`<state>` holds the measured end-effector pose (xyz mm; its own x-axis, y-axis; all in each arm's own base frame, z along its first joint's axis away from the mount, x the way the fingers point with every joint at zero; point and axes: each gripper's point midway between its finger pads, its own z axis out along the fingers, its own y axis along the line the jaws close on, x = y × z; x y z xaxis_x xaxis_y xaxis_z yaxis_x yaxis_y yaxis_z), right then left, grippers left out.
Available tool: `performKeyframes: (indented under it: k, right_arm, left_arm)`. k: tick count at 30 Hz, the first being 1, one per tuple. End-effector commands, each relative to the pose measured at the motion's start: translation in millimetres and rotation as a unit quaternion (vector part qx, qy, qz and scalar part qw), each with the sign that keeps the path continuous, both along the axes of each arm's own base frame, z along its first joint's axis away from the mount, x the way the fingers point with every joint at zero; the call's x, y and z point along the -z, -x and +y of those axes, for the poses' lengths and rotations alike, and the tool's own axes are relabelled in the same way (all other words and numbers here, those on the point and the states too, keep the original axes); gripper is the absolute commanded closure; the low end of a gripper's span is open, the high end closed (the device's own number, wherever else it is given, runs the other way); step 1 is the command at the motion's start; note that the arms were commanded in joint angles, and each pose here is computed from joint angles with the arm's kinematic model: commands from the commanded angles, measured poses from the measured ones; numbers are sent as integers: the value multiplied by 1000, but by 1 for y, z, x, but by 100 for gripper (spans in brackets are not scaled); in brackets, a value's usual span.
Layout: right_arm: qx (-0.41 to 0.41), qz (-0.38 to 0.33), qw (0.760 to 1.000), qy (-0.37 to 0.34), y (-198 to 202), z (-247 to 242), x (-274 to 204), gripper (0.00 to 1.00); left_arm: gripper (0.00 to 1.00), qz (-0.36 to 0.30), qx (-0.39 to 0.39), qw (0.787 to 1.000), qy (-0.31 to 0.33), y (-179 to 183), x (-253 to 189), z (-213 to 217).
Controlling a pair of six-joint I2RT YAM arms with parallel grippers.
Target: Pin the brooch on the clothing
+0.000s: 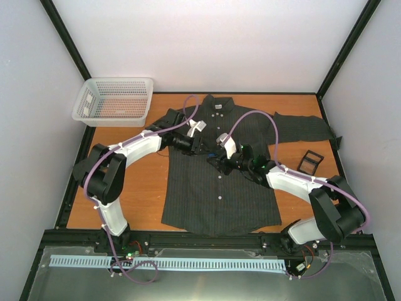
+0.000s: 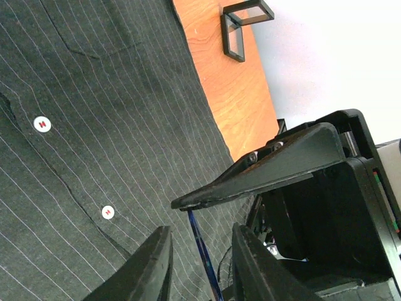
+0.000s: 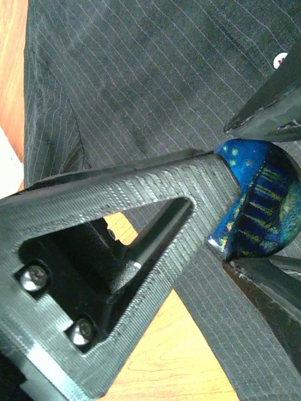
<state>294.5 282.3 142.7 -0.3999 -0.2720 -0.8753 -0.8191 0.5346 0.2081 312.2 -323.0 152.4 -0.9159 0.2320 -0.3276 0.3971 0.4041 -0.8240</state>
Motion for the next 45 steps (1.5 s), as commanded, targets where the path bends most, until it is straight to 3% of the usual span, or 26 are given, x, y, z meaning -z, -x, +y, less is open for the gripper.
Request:
performKeyframes:
  k: [1,10,14,19,20,24,27,32,33,36,45]
  right_arm:
    - [-4,-23,1000,-4,-4,5,-9,55]
    - [9,-28,1000,3,-7,2,-9,54]
    - [38,-36,998,29,-9,-11,-14,39]
    - [76,-68,994,26,-7,-27,-41,2]
    - [79,-79,993,28,-7,-29,-45,0]
    - [46,-205,976,52,2,-27,-61,0]
    - [-42,-330,937,107,23,-16,-61,0]
    - [-105,-436,875,181,22,-5,-61,0]
    - [-126,-453,861,193,24,-2,-56,3]
    - [-197,-495,815,227,33,5,-38,24]
    - [-192,-515,812,195,21,26,-43,36]
  left_arm:
    - [74,-18,16,1000,0,2,-8,-8]
    - [99,-15,9,1000,-6,2,-11,-6]
    - [99,-20,-9,1000,-11,-1,-20,-2]
    - [99,6,-42,999,14,-7,-34,14]
    - [99,19,-50,998,22,-9,-36,18]
    - [99,62,-68,995,48,-8,-49,28]
    - [99,84,-83,991,56,-6,-56,33]
    - [99,112,-96,987,58,0,-56,36]
    - [99,119,-97,986,59,2,-55,37]
    - [99,135,-95,984,61,7,-50,37]
    - [99,140,-89,984,64,14,-46,39]
